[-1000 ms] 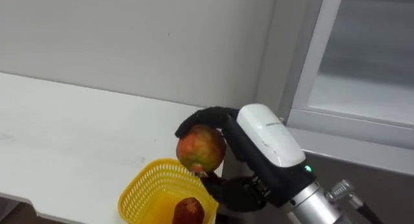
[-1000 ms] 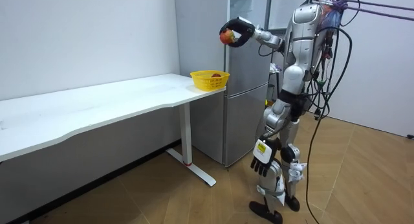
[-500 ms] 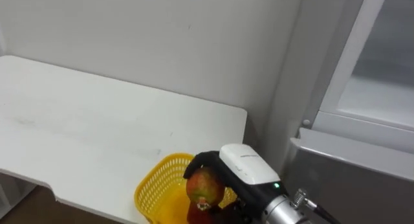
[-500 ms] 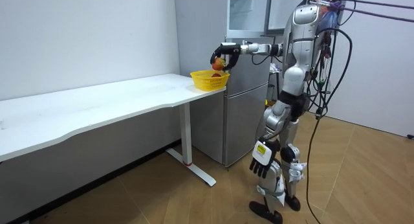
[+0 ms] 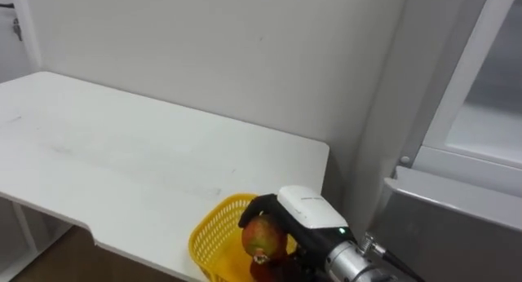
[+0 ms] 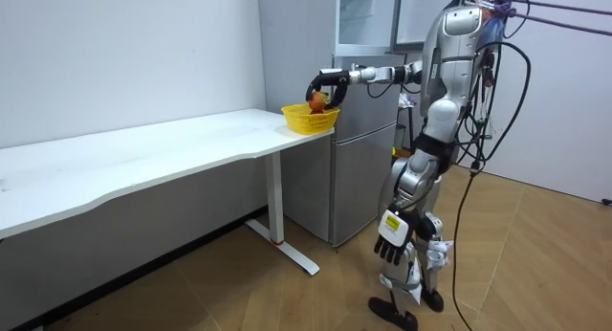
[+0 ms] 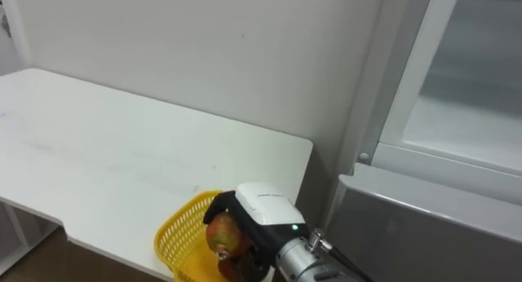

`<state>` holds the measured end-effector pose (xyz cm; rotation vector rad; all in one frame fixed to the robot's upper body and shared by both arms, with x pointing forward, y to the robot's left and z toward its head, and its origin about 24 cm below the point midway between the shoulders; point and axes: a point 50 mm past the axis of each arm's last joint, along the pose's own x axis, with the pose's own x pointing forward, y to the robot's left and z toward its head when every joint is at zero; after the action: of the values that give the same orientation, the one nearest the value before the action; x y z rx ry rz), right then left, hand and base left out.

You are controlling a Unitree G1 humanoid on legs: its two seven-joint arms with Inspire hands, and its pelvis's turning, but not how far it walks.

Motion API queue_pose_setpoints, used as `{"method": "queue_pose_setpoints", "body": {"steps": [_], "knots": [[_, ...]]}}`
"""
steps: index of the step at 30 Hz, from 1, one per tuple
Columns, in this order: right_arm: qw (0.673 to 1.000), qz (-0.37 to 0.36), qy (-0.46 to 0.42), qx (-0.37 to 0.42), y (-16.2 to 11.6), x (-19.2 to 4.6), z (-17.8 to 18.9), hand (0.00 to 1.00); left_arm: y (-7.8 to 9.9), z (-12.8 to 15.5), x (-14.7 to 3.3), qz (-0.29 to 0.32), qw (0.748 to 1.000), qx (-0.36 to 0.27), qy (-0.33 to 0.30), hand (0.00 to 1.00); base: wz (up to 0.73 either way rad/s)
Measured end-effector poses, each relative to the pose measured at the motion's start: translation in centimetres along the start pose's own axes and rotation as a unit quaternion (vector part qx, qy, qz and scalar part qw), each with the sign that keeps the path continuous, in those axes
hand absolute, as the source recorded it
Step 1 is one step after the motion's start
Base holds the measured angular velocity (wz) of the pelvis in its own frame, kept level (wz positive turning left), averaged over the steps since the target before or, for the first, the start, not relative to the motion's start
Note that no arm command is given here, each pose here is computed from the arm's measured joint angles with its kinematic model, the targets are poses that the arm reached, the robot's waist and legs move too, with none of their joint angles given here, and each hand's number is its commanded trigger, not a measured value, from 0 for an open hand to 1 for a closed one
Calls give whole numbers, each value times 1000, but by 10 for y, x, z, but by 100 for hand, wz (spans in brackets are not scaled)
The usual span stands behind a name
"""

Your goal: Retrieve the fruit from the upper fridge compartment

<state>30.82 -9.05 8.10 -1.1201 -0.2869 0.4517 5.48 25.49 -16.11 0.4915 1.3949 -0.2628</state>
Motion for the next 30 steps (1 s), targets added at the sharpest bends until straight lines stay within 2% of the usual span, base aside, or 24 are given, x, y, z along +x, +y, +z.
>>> {"method": "queue_pose_setpoints", "body": {"steps": [1,2,3,4,10,30], "knots": [[1000,-1,1,0,0,0,0,100,0,0,0,-1,1000,0,0,0,10],[1000,1,4,0,1,0,-2,93,0,-1,0,-2,1000,0,1,0,5],[1000,6,10,0,3,0,-5,7,0,-1,0,-6,1000,0,1,0,0],[1000,8,14,0,4,0,-6,0,0,0,0,-8,1000,1,1,0,3],[997,49,54,-3,17,-2,-23,0,-1,-4,0,-11,1000,-1,6,0,4],[997,48,56,-3,17,-2,-24,0,2,0,-1,-4,1000,-3,-2,0,-1]]}}
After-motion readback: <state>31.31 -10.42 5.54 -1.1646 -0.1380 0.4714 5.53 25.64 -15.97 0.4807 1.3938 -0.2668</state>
